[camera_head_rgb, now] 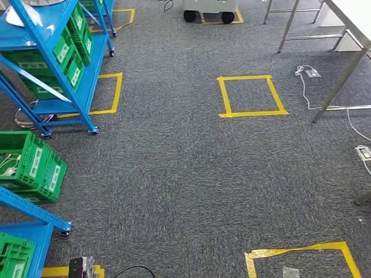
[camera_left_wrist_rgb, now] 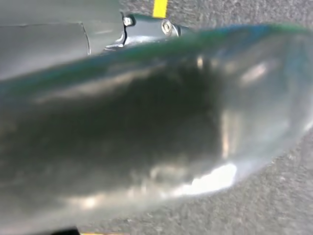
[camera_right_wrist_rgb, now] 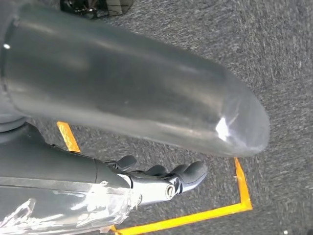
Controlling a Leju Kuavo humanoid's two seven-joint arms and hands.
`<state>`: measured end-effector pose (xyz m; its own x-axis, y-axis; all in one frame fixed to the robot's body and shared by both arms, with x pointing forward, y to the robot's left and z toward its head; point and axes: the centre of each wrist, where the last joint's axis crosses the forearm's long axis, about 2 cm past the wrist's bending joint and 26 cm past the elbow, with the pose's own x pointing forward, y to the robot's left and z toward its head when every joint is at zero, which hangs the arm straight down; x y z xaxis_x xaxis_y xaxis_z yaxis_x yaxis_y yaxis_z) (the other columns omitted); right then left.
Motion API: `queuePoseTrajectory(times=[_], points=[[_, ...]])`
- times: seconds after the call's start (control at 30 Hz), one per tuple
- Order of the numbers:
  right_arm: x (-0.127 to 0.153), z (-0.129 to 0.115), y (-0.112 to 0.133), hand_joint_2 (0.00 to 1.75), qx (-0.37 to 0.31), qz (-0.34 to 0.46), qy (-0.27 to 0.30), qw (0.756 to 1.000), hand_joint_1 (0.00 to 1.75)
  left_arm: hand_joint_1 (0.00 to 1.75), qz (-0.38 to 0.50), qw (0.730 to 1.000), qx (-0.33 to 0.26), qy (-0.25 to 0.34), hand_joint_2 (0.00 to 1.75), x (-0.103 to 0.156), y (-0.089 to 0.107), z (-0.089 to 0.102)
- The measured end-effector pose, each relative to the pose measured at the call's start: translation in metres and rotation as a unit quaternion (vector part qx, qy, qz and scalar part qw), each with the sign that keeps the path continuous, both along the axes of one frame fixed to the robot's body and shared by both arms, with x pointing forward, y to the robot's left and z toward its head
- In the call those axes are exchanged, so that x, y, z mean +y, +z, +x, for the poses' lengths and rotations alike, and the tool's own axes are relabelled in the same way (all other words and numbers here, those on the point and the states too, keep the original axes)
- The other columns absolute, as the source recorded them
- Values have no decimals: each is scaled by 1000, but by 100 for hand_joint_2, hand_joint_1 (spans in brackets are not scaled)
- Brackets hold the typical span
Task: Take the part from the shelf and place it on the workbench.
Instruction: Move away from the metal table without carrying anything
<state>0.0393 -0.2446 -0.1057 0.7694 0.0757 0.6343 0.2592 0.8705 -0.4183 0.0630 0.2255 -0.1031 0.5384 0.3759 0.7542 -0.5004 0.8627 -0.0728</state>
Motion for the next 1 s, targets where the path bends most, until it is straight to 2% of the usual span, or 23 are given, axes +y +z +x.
queuePoseTrajectory(times=[1.0], points=[[-14, -2, -1, 0, 2, -6, -18, 1000, 0, 0, -11, 1000, -5, -2, 0, -12, 3, 7]])
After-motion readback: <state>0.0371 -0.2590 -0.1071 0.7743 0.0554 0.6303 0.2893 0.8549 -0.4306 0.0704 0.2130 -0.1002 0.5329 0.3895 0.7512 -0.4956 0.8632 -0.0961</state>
